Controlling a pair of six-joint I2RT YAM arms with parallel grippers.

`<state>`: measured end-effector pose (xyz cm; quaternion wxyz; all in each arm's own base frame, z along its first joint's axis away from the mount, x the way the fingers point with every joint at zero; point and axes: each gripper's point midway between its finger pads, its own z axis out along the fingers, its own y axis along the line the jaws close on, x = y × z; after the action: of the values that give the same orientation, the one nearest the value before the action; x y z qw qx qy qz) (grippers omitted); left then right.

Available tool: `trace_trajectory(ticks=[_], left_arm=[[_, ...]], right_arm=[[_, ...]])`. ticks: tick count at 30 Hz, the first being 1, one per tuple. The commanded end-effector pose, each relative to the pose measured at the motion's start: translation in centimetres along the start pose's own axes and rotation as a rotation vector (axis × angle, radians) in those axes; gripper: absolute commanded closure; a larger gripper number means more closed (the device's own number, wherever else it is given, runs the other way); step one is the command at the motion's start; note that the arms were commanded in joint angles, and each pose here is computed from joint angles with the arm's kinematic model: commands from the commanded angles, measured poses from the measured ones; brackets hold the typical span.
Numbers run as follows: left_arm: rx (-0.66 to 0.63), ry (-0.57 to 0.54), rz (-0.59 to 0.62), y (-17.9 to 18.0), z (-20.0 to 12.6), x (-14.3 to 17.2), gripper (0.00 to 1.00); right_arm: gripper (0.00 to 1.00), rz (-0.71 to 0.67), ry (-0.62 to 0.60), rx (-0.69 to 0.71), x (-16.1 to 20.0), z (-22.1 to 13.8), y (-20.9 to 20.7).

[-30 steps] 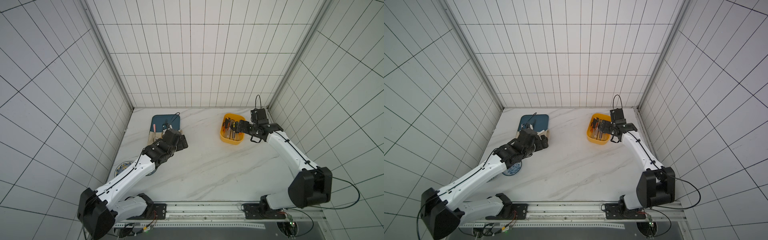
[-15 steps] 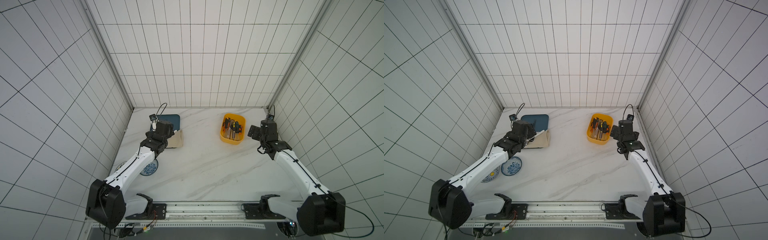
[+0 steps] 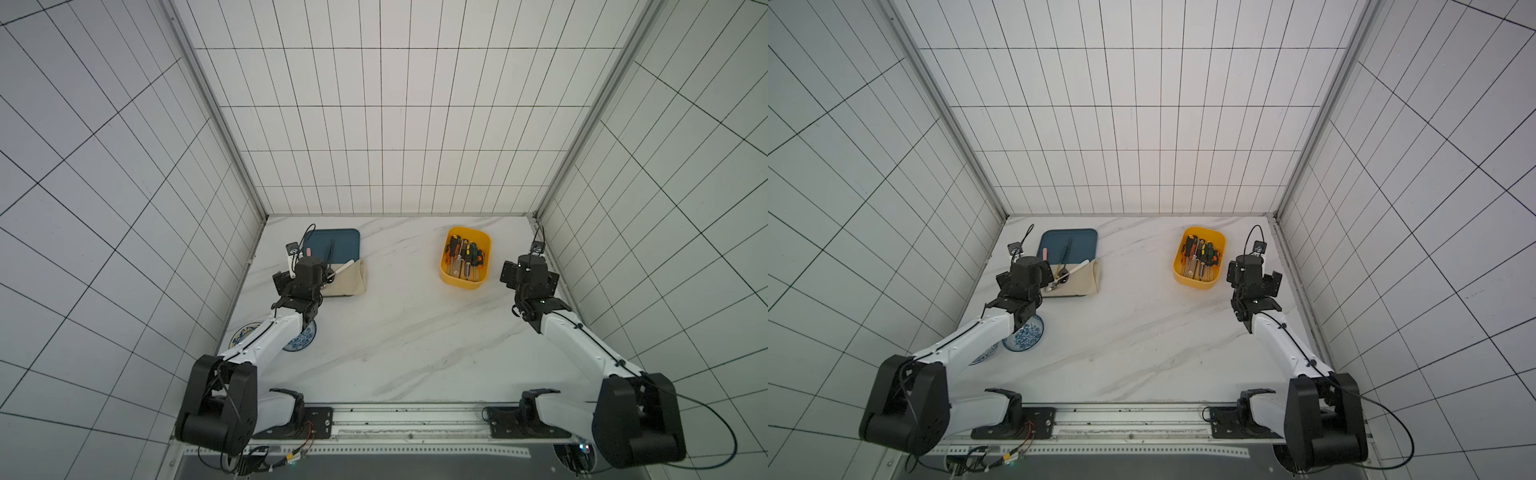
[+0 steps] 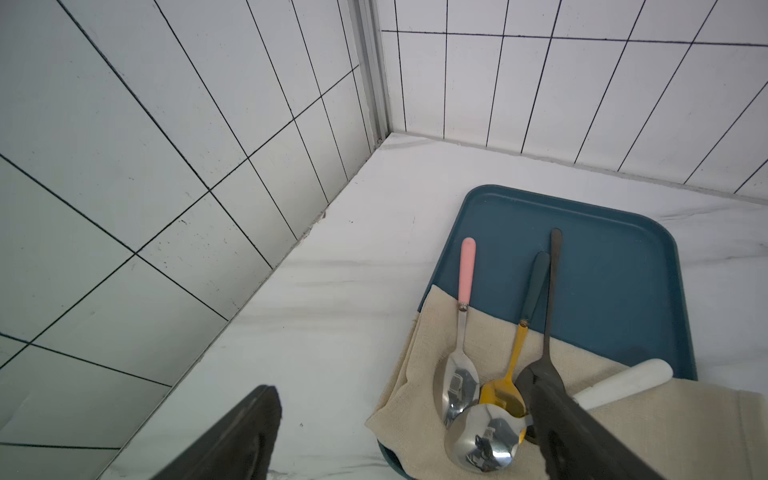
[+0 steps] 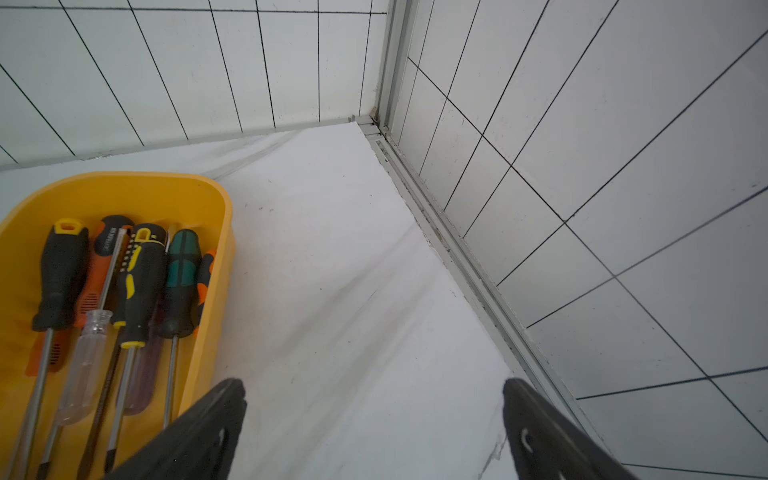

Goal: Put the screwdriver on the desktop into the storage box
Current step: Reset both arms

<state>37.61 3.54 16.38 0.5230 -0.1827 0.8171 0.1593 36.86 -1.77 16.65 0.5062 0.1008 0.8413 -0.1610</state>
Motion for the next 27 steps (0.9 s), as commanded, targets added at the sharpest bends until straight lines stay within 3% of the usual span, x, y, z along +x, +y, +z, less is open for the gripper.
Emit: trace_trajectory(ticks=[1,4,10,14,16,19,21,27], left_arm=[[0.024,-0.09,-0.026,0.2,1.1,-0.7,0.02],[0.076,-0.163,-0.042,-0.4,1.6,-0.2,0.02],[0.157,-0.203,0.012,-2.1,3.0,1.7,0.02],[0.209,-0.152,-0.056,-1.2,4.2,3.0,0.02],[0.255,-0.219,-0.036,-1.9,4.2,2.7,0.02],[0.258,-0.165,-0.032,-2.1,4.5,2.9,0.02],[0.25,-0.143,-0.029,-2.0,4.5,3.0,0.03],[0.251,-0.149,-0.03,-2.0,4.5,3.0,0.02]], right_arm=[[0.01,-0.031,-0.029,0.068,1.4,1.4,-0.9],[0.01,-0.033,-0.079,0.028,2.3,2.2,0.0],[0.01,-0.059,-0.185,-0.118,2.9,2.4,2.2],[0.01,0.009,-0.229,-0.16,3.8,3.5,1.7],[0.01,0.044,-0.223,-0.214,4.5,4.2,1.6],[0.01,0.046,-0.131,-0.215,5.0,5.2,1.4],[0.01,0.07,-0.14,-0.158,4.6,6.0,0.6],[0.01,0.037,-0.112,-0.195,4.9,5.8,1.5]])
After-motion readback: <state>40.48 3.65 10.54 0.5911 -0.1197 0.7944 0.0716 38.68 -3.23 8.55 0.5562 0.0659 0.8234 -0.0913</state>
